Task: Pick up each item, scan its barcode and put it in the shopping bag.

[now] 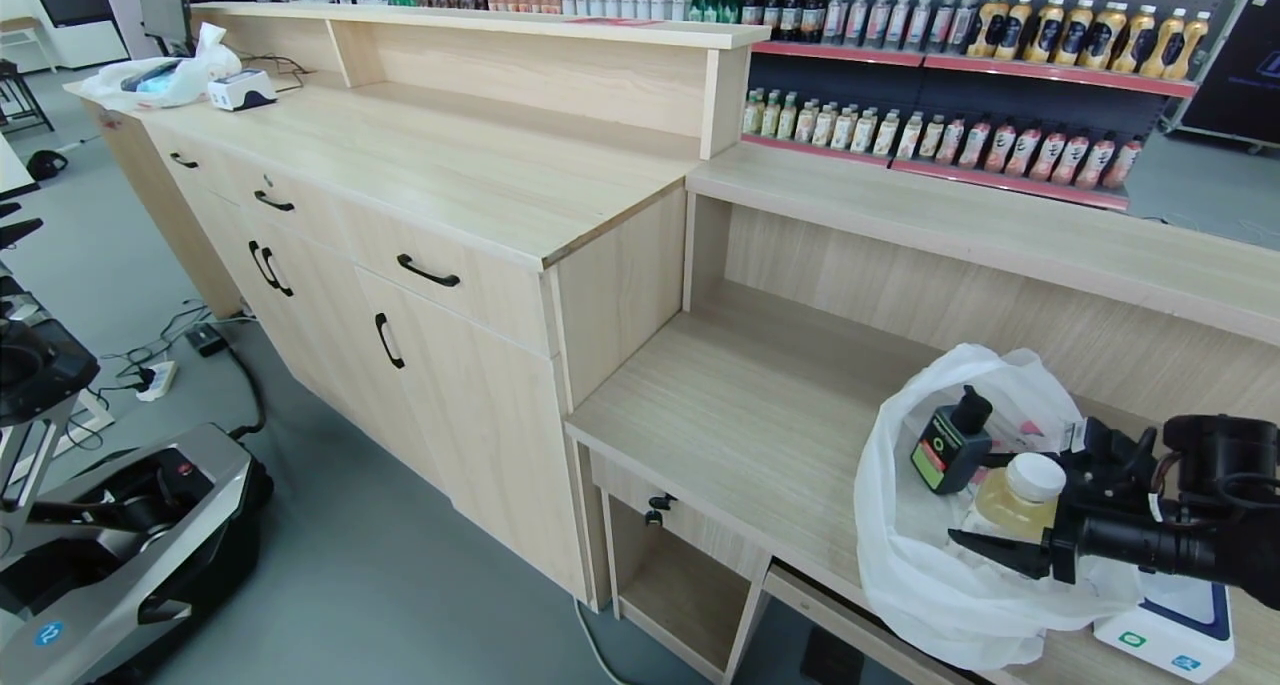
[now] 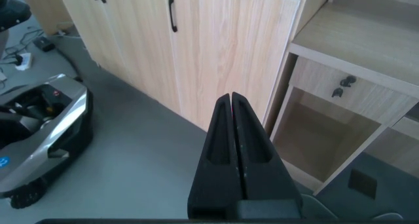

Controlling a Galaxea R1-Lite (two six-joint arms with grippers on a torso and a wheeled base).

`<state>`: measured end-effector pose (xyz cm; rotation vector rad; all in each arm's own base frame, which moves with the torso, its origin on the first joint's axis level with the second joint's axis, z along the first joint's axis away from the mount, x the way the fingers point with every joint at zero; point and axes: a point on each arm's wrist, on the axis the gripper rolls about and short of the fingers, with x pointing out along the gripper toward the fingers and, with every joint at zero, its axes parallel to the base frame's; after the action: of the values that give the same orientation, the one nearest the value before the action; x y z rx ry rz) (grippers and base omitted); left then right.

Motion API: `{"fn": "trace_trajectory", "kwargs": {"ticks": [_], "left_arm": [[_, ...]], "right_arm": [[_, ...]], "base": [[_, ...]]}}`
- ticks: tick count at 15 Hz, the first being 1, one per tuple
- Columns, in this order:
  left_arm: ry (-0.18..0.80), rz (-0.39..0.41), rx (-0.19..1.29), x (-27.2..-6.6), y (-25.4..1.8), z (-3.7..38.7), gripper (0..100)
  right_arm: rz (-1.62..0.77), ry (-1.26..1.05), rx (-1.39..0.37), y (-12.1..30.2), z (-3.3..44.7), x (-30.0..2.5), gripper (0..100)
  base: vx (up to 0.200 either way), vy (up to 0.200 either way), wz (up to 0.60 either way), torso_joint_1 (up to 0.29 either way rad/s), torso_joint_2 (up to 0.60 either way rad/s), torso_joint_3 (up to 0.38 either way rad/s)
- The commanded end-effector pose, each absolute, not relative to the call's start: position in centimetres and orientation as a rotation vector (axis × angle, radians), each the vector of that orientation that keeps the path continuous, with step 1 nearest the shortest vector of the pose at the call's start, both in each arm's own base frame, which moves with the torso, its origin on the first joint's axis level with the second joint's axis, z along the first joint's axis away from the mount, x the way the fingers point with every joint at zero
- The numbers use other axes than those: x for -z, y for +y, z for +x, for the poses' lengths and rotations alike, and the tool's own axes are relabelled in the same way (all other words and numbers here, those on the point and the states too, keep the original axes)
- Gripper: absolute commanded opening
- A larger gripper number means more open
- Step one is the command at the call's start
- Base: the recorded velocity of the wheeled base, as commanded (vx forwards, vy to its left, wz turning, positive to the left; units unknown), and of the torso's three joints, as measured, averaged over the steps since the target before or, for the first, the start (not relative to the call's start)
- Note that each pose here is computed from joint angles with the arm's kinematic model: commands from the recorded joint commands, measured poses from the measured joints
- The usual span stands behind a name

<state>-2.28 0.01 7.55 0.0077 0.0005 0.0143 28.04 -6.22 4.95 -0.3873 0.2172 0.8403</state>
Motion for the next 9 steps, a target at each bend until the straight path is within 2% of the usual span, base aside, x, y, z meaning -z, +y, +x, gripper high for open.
{"fn": "trace_trajectory", "kwargs": {"ticks": [1,2,4,9], "left_arm": [[0.000,0.008,-0.015,-7.5,0.0,-2.3,0],[0.000,0.008,-0.015,-7.5,0.0,-2.3,0],[0.000,0.008,-0.015,-7.5,0.0,-2.3,0],[0.000,0.008,-0.015,-7.5,0.0,-2.3,0]], "right_arm": [[-0.430,0.129,-0.818,-6.0,27.3,-8.5,100],[-0.431,0.119,-0.813,-5.9,27.2,-9.0,100],[-0.457,0.053,-0.783,-5.7,26.4,-11.9,100],[-0.496,-0.046,-0.667,-5.4,22.0,-17.8,100]], "base": [[0.000,0.000,0.00,0.000,0.00,0.000],[0.000,0.000,0.00,0.000,0.00,0.000],[0.000,0.000,0.00,0.000,0.00,0.000],[0.000,0.000,0.00,0.000,0.00,0.000]]}}
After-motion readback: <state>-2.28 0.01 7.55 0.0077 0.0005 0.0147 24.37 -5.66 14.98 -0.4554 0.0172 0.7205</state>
